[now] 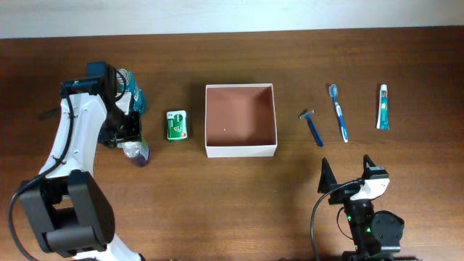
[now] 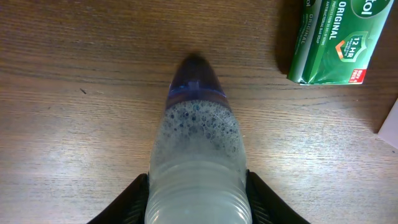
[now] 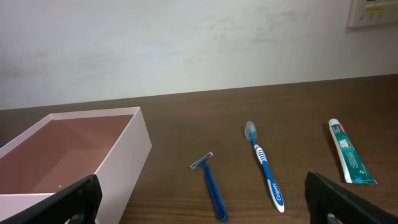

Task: Pack container
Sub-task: 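Close the left gripper on the soap bottle's pump top, then lift the soap bottle and carry it into the pink box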

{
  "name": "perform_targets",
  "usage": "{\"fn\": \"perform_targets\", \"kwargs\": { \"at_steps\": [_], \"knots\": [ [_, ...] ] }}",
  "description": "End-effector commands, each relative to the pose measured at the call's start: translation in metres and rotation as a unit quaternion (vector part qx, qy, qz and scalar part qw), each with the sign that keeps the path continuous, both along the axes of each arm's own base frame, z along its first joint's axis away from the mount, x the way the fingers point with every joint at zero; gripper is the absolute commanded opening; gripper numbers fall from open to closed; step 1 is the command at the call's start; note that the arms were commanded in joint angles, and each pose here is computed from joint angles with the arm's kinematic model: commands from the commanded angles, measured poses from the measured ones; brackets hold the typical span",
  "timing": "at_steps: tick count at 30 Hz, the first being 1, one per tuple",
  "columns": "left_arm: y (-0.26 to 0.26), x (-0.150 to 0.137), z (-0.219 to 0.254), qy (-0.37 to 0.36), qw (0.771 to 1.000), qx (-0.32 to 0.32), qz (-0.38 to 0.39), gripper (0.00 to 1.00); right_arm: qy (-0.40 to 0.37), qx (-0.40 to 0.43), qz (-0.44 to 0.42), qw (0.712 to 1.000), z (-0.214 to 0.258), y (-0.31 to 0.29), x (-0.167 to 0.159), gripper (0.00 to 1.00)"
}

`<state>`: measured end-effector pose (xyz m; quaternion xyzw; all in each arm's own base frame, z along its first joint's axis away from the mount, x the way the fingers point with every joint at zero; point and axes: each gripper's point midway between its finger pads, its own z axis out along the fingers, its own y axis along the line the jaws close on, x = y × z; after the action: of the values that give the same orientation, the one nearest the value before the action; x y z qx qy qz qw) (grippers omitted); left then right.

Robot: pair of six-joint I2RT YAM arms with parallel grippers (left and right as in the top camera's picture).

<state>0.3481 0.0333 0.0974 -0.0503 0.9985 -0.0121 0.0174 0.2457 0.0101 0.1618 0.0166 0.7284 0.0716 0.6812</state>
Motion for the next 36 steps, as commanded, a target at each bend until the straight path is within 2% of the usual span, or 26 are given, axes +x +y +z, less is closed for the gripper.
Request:
{"fn": "perform_targets", "kwargs": {
  "at_steps": [1, 8, 12, 19, 24, 30, 36],
  "knots": [
    [0.0, -0.003, -0.007, 0.011, 1.0, -0.005, 0.0, 0.21, 0.0, -0.003, 0.003, 1.0, -0.002, 0.0, 0.0, 0.99],
    [-0.001, 0.003, 0.008, 0.001, 1.0, -0.008, 0.0, 0.18, 0.0, -0.003, 0.003, 1.0, -0.002, 0.0, 0.0, 0.98],
    [-0.007, 0.013, 0.03, -0.02, 0.999, -0.026, -0.002, 0.1, 0.0, -0.003, 0.003, 1.0, -0.002, 0.0, 0.0, 0.99],
    [-0.038, 0.036, 0.083, -0.079, 0.993, -0.086, -0.024, 0.1, 0.0, -0.003, 0.003, 1.0, -0.002, 0.0, 0.0, 0.99],
    [-0.063, 0.053, 0.121, -0.13, 0.986, -0.092, -0.048, 0.1, 0.0, -0.003, 0.003, 1.0, -0.002, 0.0, 0.0, 0.99],
    [-0.116, 0.07, 0.171, -0.21, 0.966, -0.099, -0.117, 0.1, 0.0, -0.003, 0.003, 1.0, -0.002, 0.0, 0.0, 0.99],
    [-0.186, 0.078, 0.192, -0.269, 0.936, -0.114, -0.195, 0.11, 0.0, -0.003, 0.003, 1.0, -0.002, 0.0, 0.0, 0.99]
  ]
}}
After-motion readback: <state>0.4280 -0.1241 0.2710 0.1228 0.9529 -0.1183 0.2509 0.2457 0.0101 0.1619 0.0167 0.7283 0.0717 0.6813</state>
